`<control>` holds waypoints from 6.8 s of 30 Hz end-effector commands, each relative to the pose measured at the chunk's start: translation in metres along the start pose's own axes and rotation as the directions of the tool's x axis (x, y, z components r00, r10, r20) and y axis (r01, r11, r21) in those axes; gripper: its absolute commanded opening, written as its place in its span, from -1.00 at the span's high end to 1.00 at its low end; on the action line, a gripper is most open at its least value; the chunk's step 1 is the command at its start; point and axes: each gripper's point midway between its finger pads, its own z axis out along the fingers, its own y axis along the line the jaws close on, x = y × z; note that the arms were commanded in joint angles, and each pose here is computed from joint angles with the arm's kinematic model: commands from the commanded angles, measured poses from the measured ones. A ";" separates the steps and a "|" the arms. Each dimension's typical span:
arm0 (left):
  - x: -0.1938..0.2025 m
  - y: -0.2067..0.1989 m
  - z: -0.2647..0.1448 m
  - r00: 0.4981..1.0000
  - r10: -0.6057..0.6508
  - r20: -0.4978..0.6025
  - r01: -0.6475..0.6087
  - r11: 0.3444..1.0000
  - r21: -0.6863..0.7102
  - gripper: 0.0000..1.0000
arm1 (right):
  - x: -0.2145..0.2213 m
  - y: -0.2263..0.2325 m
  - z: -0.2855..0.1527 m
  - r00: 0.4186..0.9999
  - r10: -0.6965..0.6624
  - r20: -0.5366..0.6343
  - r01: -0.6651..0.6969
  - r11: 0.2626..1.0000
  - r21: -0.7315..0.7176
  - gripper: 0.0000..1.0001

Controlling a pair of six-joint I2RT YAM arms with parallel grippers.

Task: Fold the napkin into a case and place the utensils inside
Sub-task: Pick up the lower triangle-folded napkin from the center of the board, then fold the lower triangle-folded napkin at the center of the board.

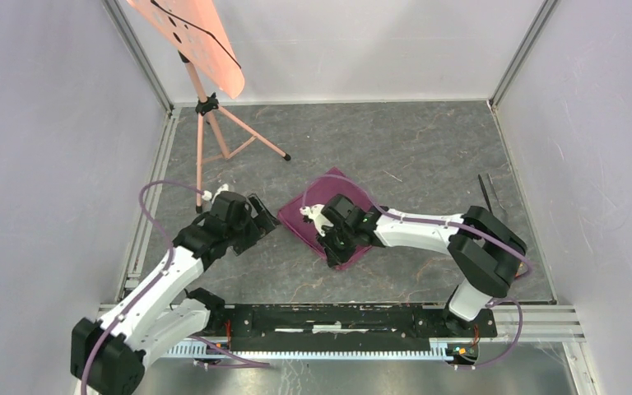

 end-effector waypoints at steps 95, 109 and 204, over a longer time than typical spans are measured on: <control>0.008 -0.111 0.175 0.959 0.233 -0.162 -0.271 0.920 -0.284 0.95 | 0.020 -0.064 -0.017 0.923 0.310 0.230 -0.241 0.928 -0.286 0.75; 0.007 -0.116 0.176 0.952 0.251 -0.174 -0.290 0.921 -0.261 0.95 | -0.026 -0.084 -0.037 0.888 0.185 0.420 -0.134 0.980 -0.148 -0.18; -0.005 -0.138 0.166 0.886 0.342 -0.314 -0.259 0.925 0.277 0.12 | -0.127 -0.251 -0.027 0.816 0.268 0.513 -0.343 0.938 0.056 0.05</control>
